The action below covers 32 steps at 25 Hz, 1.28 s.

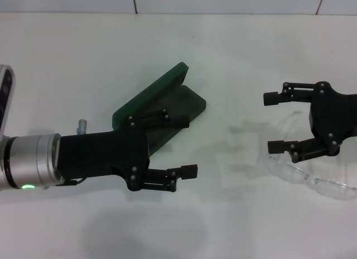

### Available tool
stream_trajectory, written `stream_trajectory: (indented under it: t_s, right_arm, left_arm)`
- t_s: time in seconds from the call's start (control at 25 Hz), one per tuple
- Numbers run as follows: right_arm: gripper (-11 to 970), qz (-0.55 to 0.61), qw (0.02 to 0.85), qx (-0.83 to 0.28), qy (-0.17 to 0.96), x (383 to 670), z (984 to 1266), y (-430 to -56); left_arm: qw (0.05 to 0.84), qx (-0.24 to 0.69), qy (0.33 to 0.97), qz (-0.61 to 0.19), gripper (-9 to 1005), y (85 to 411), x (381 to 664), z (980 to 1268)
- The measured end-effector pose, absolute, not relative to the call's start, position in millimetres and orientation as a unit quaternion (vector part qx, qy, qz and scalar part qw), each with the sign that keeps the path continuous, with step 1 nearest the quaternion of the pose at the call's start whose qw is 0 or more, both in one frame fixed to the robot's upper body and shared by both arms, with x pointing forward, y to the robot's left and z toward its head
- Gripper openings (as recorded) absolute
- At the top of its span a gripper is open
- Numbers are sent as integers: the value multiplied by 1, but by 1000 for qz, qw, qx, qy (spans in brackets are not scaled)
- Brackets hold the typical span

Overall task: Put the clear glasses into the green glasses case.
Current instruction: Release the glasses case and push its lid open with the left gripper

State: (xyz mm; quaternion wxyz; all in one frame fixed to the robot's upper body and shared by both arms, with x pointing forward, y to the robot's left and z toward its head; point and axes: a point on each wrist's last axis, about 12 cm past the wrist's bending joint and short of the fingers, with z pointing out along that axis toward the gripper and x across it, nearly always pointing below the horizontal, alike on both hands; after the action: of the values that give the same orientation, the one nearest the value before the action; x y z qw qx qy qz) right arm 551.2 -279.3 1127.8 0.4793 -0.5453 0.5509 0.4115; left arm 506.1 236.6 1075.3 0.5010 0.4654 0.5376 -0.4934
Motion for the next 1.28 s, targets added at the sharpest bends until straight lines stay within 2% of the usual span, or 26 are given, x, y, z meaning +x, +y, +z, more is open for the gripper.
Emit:
stream_trajectory:
  t_s: [0.4, 0.64, 0.76, 0.88, 1.16, 1.28]
  right_arm:
    - [885, 418, 489, -551, 531, 543, 1128, -281]
    - [885, 410, 501, -550, 528, 541, 1128, -286]
    - [885, 404, 509, -543, 532, 541, 1128, -289]
    - [885, 401, 513, -540, 534, 541, 1128, -291]
    - [884, 399, 513, -538, 537, 539, 1127, -293]
    - [884, 398, 513, -535, 539, 538, 1125, -295]
  left_arm:
    - [515, 455, 539, -487, 888, 239, 506, 1075]
    - [550, 419, 547, -472, 887, 248, 509, 1077]
    - [570, 363, 585, -448, 887, 259, 522, 1078]
    - [555, 319, 638, -428, 887, 266, 544, 1081]
    - [476, 326, 732, -363, 886, 251, 583, 1088]
    - [461, 337, 743, -349, 878, 241, 590, 1095]
